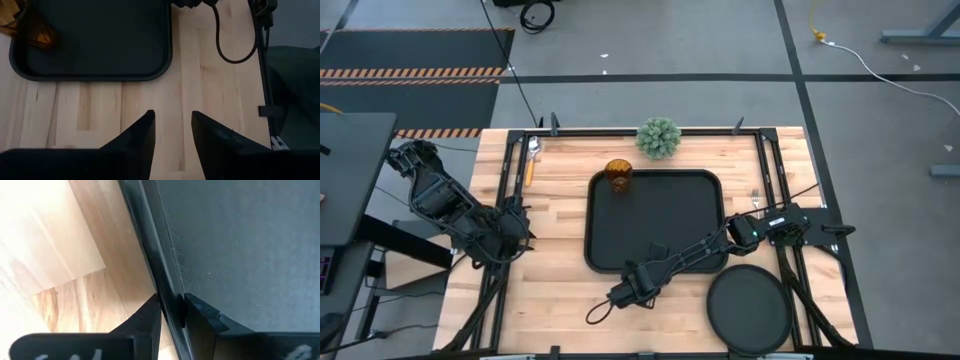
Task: Pick and place plate/cup/fork/spoon on tray
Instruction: Move the black serving tray to the center of the table, then adjust the brown cup on the black serving tray, then adjust the black serving tray, then put the black plate on the black serving tray to the bottom right of the brown cup
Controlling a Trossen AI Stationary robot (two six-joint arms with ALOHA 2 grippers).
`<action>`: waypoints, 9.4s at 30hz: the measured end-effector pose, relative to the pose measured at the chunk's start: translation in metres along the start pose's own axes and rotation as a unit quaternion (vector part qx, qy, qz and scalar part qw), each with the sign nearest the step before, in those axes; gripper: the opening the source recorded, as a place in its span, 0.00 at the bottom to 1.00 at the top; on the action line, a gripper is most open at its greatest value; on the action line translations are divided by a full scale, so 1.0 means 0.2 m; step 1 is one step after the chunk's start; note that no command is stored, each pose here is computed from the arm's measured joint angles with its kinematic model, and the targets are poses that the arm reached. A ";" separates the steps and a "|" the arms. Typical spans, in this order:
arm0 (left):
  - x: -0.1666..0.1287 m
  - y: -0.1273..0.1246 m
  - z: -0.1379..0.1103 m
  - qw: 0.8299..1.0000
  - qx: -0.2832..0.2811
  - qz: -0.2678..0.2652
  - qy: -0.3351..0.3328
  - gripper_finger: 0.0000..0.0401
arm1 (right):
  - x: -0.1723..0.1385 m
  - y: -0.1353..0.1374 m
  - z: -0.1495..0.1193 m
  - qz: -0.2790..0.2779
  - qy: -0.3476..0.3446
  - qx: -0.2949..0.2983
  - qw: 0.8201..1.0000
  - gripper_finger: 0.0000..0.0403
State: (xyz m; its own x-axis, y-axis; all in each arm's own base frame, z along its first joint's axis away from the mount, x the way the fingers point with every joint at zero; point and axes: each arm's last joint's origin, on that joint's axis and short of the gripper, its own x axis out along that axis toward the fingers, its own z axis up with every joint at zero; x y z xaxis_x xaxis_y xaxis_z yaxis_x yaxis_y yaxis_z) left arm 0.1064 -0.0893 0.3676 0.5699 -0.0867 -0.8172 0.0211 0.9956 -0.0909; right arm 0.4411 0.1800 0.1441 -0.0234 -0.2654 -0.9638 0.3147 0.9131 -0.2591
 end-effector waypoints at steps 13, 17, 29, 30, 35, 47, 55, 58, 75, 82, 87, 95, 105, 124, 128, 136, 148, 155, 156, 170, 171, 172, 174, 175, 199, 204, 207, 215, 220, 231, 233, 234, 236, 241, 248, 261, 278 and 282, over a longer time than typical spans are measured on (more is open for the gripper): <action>0.00 0.00 0.00 1.000 0.023 0.010 -0.008 0.33 | -0.01 0.03 0.04 0.005 -0.059 -0.067 0.996 0.22; 0.00 0.00 0.00 1.000 0.023 0.016 -0.013 0.33 | -0.06 0.04 0.05 0.028 -0.064 -0.065 0.995 0.25; 0.00 0.03 0.00 0.996 0.041 0.075 -0.033 0.33 | -0.28 -0.22 0.06 -0.161 -0.127 -0.053 0.977 0.38; 0.00 0.04 -0.01 0.995 0.041 0.085 -0.027 0.33 | -0.28 -0.25 0.08 -0.177 -0.131 -0.045 0.974 0.38; -0.01 0.09 -0.05 0.989 0.010 0.147 0.000 0.33 | -0.22 -0.41 0.23 -0.221 -0.140 -0.056 0.963 0.38; 0.25 0.09 -0.22 0.979 0.037 0.173 0.103 0.33 | 0.02 -0.85 0.42 -0.276 -0.062 -0.017 0.959 0.37; 0.43 0.15 -0.39 0.954 0.071 0.235 0.169 0.33 | 0.05 -0.96 0.51 -0.280 -0.061 -0.099 0.953 0.37; 0.47 0.16 -0.42 0.951 0.068 0.245 0.175 0.33 | 0.06 -0.99 0.55 -0.277 -0.065 -0.141 0.948 0.37; 0.73 0.04 -0.51 0.988 0.031 0.101 0.112 0.33 | 0.05 -0.96 0.65 -0.257 -0.139 -0.176 0.940 0.34; 0.75 0.02 -0.50 0.993 -0.009 0.076 0.095 0.33 | -0.04 -0.79 0.61 -0.238 -0.186 -0.141 0.943 0.33; 0.76 0.01 -0.48 0.995 -0.011 0.070 0.074 0.33 | -0.09 -0.62 0.54 -0.220 -0.213 -0.126 0.944 0.33; 0.87 -0.02 -0.48 0.989 0.003 0.116 0.087 0.33 | -0.19 -0.30 0.38 -0.154 -0.260 -0.110 0.947 0.33; 1.16 -0.05 -0.45 0.982 0.024 0.141 0.126 0.33 | -0.40 0.21 0.17 0.158 -0.366 -0.157 0.904 0.33; 1.24 -0.14 -0.36 0.994 0.092 0.051 0.027 0.33 | -0.53 0.38 0.02 0.234 -0.395 -0.164 0.873 0.33; 1.23 -0.21 -0.37 0.993 0.118 0.017 0.008 0.33 | -0.56 0.31 -0.02 0.230 -0.350 -0.123 0.900 0.33; 1.18 -0.29 -0.34 0.989 0.135 0.039 -0.043 0.33 | -0.67 0.26 -0.10 0.235 -0.329 -0.073 0.912 0.33; 1.22 0.01 -0.44 0.967 0.061 0.243 0.049 0.33 | -0.71 0.43 -0.33 0.241 -0.329 -0.061 0.911 0.33; 1.26 0.06 -0.42 0.968 0.061 0.242 0.033 0.33 | -0.73 0.47 -0.41 0.238 -0.340 -0.042 0.909 0.33; 1.26 0.06 -0.41 0.969 0.067 0.236 0.026 0.33 | -0.73 0.47 -0.41 0.239 -0.339 -0.039 0.909 0.33; 1.28 -0.06 -0.25 0.981 0.103 0.120 -0.108 0.33 | -0.73 0.50 -0.44 0.345 -0.229 -0.030 0.910 0.33; 1.28 -0.06 -0.25 0.982 0.102 0.121 -0.106 0.33 | -0.73 0.50 -0.44 0.350 -0.222 -0.022 0.910 0.33; 1.28 -0.06 -0.25 0.982 0.097 0.121 -0.104 0.33 | -0.73 0.50 -0.44 0.353 -0.217 -0.018 0.910 0.33; 1.28 -0.06 -0.26 0.984 0.088 0.122 -0.100 0.33 | -0.73 0.50 -0.44 0.357 -0.212 -0.015 0.910 0.33; 1.28 -0.06 -0.26 0.985 0.082 0.119 -0.097 0.33 | -0.73 0.50 -0.45 0.358 -0.210 -0.013 0.910 0.33; 1.22 -0.20 -0.35 0.999 0.012 0.008 0.052 0.33 | -0.65 0.59 -0.98 0.233 -0.053 0.152 0.959 0.53; 1.22 -0.17 -0.35 0.998 0.007 0.020 0.059 0.33 | -0.48 0.53 -0.93 0.156 0.076 0.196 0.965 0.57; 1.22 -0.16 -0.35 0.997 0.001 0.027 0.066 0.33 | -0.42 0.51 -0.89 0.148 0.128 0.203 0.959 0.55; 1.22 -0.15 -0.35 0.997 -0.008 0.033 0.072 0.33 | -0.41 0.43 -0.90 0.064 0.158 0.242 0.955 0.47; 1.22 -0.15 -0.35 0.996 -0.035 0.034 0.071 0.33 | -0.41 0.43 -0.96 0.041 0.150 0.253 0.955 0.47; 1.20 -0.21 -0.35 0.991 -0.094 -0.017 0.099 0.33 | -0.20 0.48 -1.02 0.035 0.128 0.272 0.953 0.47; 1.18 -0.24 -0.31 0.991 -0.099 -0.028 0.087 0.33 | -0.17 0.48 -1.03 0.028 0.141 0.270 0.952 0.46; 1.18 -0.25 -0.29 0.991 -0.099 -0.034 0.080 0.33 | -0.16 0.48 -1.04 0.025 0.146 0.270 0.951 0.46; 1.16 -0.28 -0.25 0.993 -0.088 -0.045 0.067 0.33 | -0.15 0.47 -1.04 0.025 0.150 0.270 0.951 0.45; 1.11 -0.34 -0.15 0.998 -0.021 -0.060 0.022 0.33 | -0.17 0.48 -1.03 0.029 0.150 0.271 0.950 0.40; 1.07 -0.40 -0.12 0.999 0.009 -0.051 -0.016 0.33 | -0.17 0.46 -1.02 0.016 0.113 0.260 0.959 0.33; 1.06 -0.42 -0.13 0.998 0.018 -0.050 -0.020 0.33 | -0.14 0.44 -1.02 0.000 0.078 0.251 0.965 0.25; 1.06 -0.44 -0.09 0.995 0.014 -0.077 -0.059 0.33 | -0.18 0.43 -1.01 -0.023 0.080 0.267 0.960 0.10; 1.05 -0.45 -0.08 0.992 0.050 -0.087 -0.080 0.33 | -0.31 0.40 -0.96 -0.020 0.036 0.252 0.967 0.03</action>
State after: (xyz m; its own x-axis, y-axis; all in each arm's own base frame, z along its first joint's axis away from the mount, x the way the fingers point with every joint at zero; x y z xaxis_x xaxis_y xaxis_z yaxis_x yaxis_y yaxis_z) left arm 0.2117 -0.1983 0.1953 0.6736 -0.2582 -0.6925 0.2063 0.9654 -0.1592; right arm 0.2863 0.3283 0.1718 -0.1053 -0.2595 -0.9600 0.7344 0.6306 -0.2510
